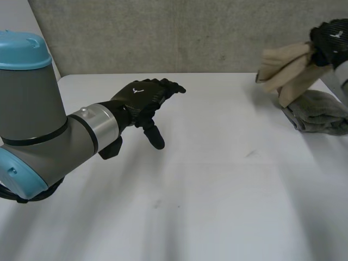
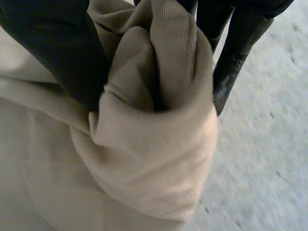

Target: Fold the laundry.

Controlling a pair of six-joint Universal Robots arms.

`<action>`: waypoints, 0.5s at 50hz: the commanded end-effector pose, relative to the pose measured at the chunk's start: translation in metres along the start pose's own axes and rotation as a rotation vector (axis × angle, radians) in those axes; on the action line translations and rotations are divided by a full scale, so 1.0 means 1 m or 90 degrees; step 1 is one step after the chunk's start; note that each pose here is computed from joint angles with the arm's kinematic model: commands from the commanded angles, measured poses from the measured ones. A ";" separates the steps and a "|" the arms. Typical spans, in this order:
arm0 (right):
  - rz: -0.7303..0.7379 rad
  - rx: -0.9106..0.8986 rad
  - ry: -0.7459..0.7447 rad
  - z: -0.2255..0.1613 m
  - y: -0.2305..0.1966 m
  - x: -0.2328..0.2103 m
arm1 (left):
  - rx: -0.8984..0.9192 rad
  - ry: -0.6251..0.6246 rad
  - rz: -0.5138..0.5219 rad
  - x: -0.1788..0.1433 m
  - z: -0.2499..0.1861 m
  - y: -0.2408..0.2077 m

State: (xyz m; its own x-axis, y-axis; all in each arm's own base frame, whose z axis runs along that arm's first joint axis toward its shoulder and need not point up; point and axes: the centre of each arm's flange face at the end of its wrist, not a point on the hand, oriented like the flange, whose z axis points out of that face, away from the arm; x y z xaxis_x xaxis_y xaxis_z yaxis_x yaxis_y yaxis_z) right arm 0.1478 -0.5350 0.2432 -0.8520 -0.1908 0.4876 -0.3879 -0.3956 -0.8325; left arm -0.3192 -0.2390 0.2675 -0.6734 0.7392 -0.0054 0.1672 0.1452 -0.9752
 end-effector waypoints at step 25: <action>-0.036 -0.184 -0.099 -0.082 0.152 0.043 | -0.021 0.000 -0.007 -0.001 0.006 0.012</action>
State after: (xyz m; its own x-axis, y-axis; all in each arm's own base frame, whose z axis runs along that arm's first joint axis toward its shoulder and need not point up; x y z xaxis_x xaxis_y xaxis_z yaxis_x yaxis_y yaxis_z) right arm 0.0445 -0.5387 0.1283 -0.8192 -0.3215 0.4750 -0.4477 -0.1591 -0.8799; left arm -0.3211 -0.2419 0.2545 -0.6731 0.7395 0.0055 0.1845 0.1751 -0.9671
